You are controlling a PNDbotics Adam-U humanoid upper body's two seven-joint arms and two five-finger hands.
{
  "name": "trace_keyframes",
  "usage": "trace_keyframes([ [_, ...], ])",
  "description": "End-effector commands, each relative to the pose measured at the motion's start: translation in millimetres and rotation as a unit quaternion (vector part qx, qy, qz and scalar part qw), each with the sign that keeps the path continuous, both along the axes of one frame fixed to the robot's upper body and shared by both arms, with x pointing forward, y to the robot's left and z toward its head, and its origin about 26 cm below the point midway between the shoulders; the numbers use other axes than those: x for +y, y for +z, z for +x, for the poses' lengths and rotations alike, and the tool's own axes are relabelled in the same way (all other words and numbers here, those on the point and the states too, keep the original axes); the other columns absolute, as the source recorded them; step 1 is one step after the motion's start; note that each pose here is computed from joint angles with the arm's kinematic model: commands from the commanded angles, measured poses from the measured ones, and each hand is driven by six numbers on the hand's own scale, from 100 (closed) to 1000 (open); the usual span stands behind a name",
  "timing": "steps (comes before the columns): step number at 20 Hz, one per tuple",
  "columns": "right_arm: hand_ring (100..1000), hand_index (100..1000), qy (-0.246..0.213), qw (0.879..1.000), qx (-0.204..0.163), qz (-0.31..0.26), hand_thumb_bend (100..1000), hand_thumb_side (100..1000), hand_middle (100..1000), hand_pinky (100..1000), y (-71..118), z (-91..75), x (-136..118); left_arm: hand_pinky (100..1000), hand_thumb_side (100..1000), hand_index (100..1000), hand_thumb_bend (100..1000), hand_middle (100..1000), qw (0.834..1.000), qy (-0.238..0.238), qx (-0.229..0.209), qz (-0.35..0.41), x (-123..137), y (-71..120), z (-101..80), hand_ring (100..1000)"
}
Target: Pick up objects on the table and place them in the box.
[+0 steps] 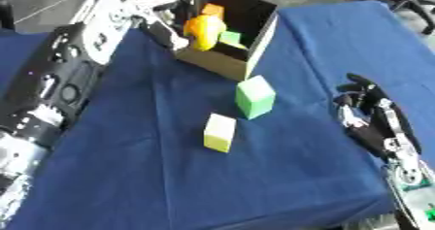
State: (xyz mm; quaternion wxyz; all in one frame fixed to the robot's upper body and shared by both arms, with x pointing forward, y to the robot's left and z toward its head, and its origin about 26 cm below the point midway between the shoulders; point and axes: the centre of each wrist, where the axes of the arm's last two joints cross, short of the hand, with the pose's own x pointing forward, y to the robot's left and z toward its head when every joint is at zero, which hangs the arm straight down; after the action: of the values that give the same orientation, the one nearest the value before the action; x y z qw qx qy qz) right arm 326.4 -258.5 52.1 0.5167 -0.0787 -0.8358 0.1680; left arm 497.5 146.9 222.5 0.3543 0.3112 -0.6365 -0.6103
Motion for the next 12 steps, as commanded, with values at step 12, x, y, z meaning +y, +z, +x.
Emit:
trace_keyframes([
  [12, 659, 895, 0.018, 1.0, -0.01, 0.002, 100, 306, 693, 727, 7.3, 3.3, 6, 812, 415, 973, 411, 840, 0.984, 0.124, -0.117, -0.046, -19, -15.5, 6.3, 761],
])
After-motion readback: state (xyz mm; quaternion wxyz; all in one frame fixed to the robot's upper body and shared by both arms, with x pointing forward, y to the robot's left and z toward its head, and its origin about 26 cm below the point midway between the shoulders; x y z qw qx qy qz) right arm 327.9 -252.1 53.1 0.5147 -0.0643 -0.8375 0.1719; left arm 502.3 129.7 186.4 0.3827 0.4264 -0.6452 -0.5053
